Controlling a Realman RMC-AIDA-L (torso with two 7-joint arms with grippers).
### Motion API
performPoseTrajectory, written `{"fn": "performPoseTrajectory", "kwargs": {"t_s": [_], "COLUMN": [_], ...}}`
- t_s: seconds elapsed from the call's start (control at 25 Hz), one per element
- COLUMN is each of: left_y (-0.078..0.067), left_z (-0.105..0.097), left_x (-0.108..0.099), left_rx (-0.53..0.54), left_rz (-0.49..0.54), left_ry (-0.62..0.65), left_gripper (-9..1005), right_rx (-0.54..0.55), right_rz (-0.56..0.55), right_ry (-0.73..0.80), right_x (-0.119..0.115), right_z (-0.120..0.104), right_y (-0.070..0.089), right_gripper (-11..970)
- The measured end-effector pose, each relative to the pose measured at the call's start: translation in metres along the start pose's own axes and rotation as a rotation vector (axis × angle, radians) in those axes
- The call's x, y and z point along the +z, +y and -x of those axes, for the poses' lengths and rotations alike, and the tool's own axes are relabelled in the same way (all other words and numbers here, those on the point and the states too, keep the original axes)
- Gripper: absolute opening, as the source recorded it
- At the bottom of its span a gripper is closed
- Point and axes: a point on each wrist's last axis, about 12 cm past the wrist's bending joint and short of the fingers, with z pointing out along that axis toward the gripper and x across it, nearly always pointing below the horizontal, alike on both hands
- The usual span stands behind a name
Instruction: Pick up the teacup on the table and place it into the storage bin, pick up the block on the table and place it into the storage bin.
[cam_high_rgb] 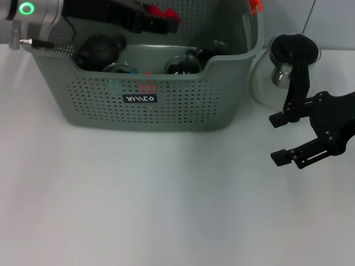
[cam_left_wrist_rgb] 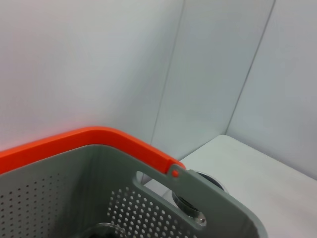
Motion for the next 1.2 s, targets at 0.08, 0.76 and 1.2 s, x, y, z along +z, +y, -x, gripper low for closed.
{"fn": "performPoseTrajectory", "kwargs": {"t_s": [0.08,0.76,1.2], "left_y": [0.003,0.02,0.021], "left_z": [0.002,0.0,-0.002], "left_x": [0.004,0.012,0.014], "left_rx": [-0.005,-0.064,-0.061], "left_rz": [0.008,0.07,0.08], "left_ry": [0.002,0.003,0.022], "left_gripper": [740,769,859], "right_rx": [-0.001,-0.001,-0.003], "right_rz": [0.002,0.005,0.009], "right_ry": [0.001,-0.002,-0.001], "right_x": [0.001,0.002,0.004], "right_z": [0.0,0.0,0.002], "right_y": [0.0,0.001,0.001], "right_gripper": [929,930,930]}}
